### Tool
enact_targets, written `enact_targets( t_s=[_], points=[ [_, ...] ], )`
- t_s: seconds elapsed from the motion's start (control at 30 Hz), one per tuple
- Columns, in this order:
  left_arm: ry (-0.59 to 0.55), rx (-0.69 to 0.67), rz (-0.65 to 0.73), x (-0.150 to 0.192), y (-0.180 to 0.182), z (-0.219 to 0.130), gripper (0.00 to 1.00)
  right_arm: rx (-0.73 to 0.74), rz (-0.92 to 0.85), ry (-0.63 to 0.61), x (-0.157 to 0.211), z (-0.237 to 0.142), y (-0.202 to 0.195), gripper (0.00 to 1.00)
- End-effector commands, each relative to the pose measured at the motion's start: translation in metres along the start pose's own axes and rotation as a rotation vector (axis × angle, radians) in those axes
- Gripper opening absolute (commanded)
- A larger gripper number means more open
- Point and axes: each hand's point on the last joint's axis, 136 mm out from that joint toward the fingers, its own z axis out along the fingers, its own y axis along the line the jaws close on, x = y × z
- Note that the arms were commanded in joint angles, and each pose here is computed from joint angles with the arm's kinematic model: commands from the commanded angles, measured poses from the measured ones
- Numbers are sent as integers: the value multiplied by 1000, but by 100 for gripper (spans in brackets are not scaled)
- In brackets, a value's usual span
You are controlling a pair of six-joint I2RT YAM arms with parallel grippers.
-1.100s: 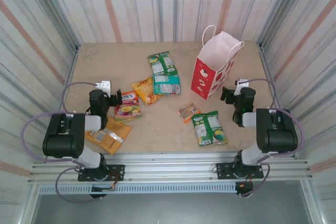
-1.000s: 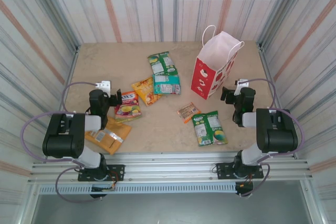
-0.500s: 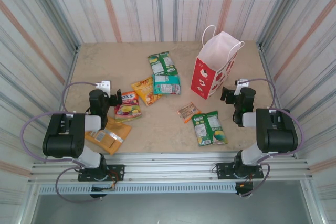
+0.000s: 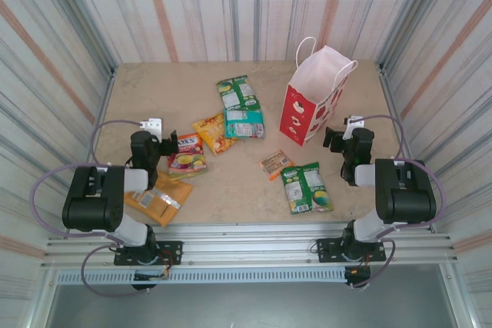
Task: Place the snacks into the paper bag
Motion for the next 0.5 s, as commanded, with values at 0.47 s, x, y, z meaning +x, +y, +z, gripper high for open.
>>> enact_targets(
  t_s=[0.47],
  points=[
    [107,319,18,-97,-95,-90,75,-53,346,446,-21,-88,28,99]
  ],
)
